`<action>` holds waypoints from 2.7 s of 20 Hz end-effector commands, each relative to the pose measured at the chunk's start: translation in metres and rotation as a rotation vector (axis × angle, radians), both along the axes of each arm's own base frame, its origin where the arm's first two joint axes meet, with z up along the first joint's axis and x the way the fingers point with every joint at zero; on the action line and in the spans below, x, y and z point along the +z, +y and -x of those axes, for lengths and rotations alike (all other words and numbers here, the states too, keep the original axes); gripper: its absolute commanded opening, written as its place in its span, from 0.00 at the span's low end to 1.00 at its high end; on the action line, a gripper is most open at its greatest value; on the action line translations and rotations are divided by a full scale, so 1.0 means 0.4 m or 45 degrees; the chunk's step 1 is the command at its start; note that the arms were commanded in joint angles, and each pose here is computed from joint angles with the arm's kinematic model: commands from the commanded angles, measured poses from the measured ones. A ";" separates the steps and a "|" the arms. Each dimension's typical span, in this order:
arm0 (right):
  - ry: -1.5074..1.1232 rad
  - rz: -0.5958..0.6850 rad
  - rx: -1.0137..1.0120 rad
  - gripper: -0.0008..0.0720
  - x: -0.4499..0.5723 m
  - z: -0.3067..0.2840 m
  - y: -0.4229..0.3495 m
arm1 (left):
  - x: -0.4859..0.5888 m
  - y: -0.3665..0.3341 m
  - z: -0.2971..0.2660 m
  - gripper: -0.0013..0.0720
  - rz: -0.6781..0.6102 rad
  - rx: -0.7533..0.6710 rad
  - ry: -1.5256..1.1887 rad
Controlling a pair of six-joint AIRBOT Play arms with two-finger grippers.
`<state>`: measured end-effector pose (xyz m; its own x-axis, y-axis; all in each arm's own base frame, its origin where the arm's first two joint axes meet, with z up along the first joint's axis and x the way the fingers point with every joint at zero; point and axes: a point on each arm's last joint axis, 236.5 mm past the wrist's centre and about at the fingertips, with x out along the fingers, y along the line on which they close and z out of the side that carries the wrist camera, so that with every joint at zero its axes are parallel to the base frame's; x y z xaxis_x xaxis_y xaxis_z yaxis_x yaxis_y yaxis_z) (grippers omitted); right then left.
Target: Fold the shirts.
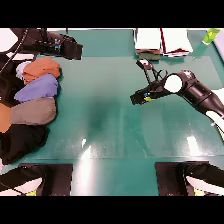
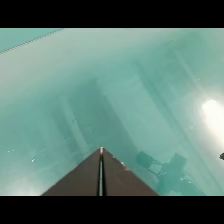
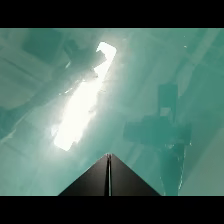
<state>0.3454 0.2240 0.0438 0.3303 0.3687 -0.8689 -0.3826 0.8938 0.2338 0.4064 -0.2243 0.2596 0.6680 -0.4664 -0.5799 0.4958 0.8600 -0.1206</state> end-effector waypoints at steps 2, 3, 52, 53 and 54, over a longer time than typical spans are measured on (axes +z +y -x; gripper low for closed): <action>0.003 0.001 0.002 0.04 -0.001 0.001 0.001 | 0.000 0.000 0.000 0.06 0.000 0.000 0.000; 0.004 0.002 0.002 0.04 -0.001 0.002 0.000 | 0.000 0.000 0.000 0.06 0.000 0.000 0.000; -0.197 -0.098 -0.018 0.04 0.134 -0.015 0.000 | -0.395 0.799 -0.508 0.05 -0.286 0.857 0.024; -0.276 -0.134 -0.026 0.04 0.187 -0.020 -0.001 | -0.272 0.780 -0.500 0.05 -0.287 0.836 -0.091; -0.354 -0.173 -0.037 0.04 0.250 -0.026 -0.006 | -0.144 0.750 -0.477 0.05 -0.287 0.807 -0.205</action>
<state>0.3494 0.2243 0.0959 0.4517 0.4247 -0.7846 -0.4064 0.8808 0.2428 0.6114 0.0921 0.0999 0.7644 0.1728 -0.6212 -0.1498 0.9847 0.0896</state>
